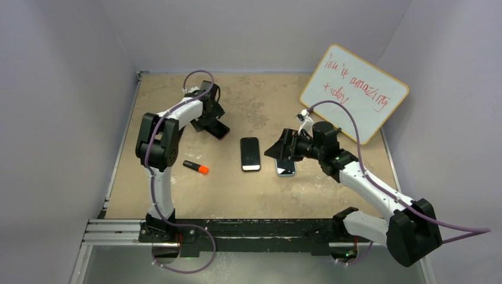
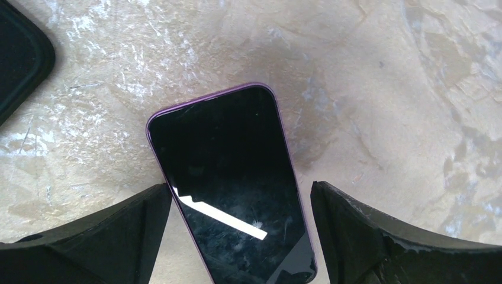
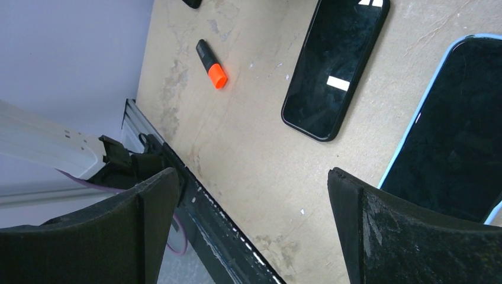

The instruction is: Put the phone into the phone case

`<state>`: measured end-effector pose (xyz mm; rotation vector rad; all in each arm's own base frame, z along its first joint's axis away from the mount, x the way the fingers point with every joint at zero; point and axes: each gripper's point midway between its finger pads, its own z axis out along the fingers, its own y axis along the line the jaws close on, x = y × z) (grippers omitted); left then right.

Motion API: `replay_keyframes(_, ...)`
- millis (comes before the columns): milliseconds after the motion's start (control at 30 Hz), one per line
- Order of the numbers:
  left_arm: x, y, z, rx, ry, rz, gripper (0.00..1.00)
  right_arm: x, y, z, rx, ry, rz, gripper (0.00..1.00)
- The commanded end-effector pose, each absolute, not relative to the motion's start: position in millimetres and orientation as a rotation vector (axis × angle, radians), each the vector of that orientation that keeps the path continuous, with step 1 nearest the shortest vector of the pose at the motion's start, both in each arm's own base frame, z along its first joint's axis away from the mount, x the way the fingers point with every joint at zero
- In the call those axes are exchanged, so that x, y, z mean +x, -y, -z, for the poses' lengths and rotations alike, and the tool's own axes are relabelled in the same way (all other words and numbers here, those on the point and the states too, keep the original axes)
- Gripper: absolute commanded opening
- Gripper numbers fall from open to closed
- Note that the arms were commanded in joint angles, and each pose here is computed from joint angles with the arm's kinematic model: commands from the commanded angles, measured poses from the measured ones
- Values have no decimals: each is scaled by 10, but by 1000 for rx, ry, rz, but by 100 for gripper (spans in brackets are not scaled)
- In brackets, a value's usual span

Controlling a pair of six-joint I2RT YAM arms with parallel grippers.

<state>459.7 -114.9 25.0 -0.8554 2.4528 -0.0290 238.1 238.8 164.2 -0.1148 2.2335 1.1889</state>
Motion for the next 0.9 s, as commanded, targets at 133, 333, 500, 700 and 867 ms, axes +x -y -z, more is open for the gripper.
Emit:
replay_keyframes(133, 4362, 1056, 55, -1103, -2506, -192, 93, 2493, -2467, -1945, -148, -2152, -1191, 96)
replay_keyframes(333, 4311, 1006, 146, -1166, -2522, -291, 93, 2510, -2458, -1944, -160, -2154, -1170, 96)
replay_keyframes(500, 4248, 1055, 268, -1214, -2567, -307, 91, 2522, -2476, -1935, -165, -2161, -1174, 96)
replay_keyframes(700, 4223, 1090, 341, -1203, -2598, -293, 83, 2594, -2477, -1998, -163, -2148, -1152, 98)
replay_keyframes(867, 4123, 1094, 369, -1162, -2639, -278, 74, 2703, -2513, -2005, -112, -2140, -1155, 99)
